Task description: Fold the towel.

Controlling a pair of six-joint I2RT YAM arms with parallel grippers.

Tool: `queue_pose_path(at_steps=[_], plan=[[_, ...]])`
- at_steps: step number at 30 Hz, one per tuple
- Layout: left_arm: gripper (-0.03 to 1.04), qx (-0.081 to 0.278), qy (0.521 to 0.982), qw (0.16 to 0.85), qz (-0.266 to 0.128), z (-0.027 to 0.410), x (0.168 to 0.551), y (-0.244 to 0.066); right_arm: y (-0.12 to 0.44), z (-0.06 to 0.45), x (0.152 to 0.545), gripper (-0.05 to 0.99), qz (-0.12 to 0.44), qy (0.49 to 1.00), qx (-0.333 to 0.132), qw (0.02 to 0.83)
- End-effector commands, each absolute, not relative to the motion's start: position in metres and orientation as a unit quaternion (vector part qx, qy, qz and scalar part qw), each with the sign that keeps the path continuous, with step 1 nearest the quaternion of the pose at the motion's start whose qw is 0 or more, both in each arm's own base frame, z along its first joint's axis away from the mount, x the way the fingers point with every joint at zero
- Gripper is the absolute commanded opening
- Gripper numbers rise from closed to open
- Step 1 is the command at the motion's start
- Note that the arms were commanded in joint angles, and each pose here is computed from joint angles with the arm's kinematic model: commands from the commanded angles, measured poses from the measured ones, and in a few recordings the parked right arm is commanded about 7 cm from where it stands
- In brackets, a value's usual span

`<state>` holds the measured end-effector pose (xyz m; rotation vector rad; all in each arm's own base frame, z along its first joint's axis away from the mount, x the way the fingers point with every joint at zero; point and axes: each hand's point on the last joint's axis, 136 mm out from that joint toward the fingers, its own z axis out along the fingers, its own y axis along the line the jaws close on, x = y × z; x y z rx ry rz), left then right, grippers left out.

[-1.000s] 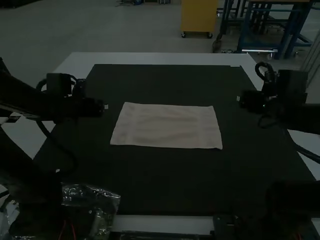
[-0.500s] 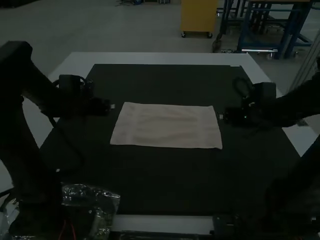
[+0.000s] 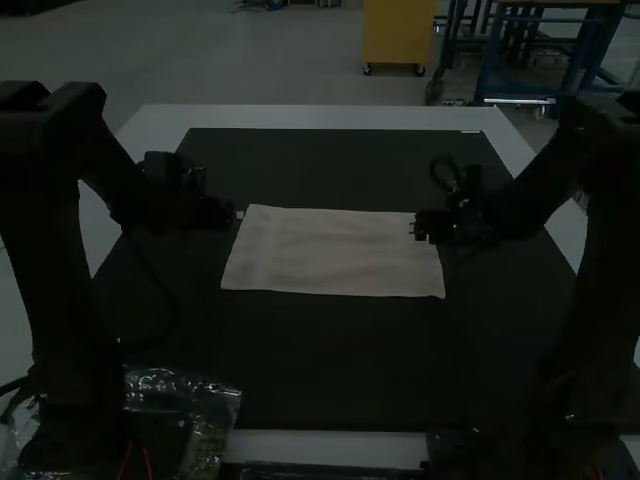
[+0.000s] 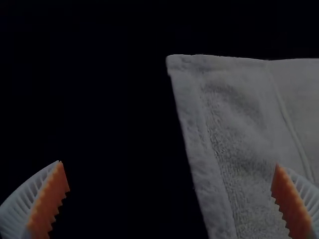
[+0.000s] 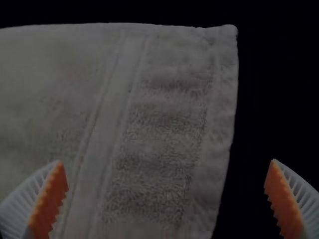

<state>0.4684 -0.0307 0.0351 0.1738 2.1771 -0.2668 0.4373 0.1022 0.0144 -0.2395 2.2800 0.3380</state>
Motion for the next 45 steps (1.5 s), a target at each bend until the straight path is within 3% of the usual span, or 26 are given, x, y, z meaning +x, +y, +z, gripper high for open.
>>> queue_pose_path(at_steps=[1,24,29,30,33,34,35,36,45], plan=[[0.96,0.086,0.874,0.466,-0.109,0.041,0.481,-0.034,0.111,0.017,0.450,0.91,0.142,0.896,-0.096,0.411],[0.96,0.120,0.885,0.435,-0.112,0.000,0.492,-0.055,0.107,-0.017,0.479,0.91,0.130,0.902,-0.086,0.402],[0.87,0.125,0.889,0.426,-0.110,-0.010,0.491,-0.055,0.107,-0.024,0.481,0.90,0.127,0.905,-0.083,0.397],[0.81,0.127,0.890,0.424,-0.108,-0.012,0.490,-0.054,0.107,-0.026,0.480,0.87,0.127,0.906,-0.084,0.395],[0.42,0.136,0.891,0.418,-0.108,-0.018,0.487,-0.054,0.109,-0.027,0.479,0.62,0.131,0.906,-0.086,0.394],[0.18,0.139,0.892,0.417,-0.109,-0.019,0.486,-0.054,0.113,-0.026,0.478,0.46,0.152,0.905,-0.080,0.390],[0.02,0.139,0.893,0.415,-0.109,-0.022,0.485,-0.055,0.119,-0.025,0.475,0.13,0.171,0.902,-0.086,0.386],[0.03,0.138,0.893,0.414,-0.109,-0.024,0.485,-0.054,0.119,-0.024,0.476,-0.02,0.172,0.901,-0.086,0.388],[0.03,0.117,0.883,0.440,-0.117,-0.006,0.497,-0.036,0.118,-0.015,0.479,-0.02,0.173,0.896,-0.087,0.400]])
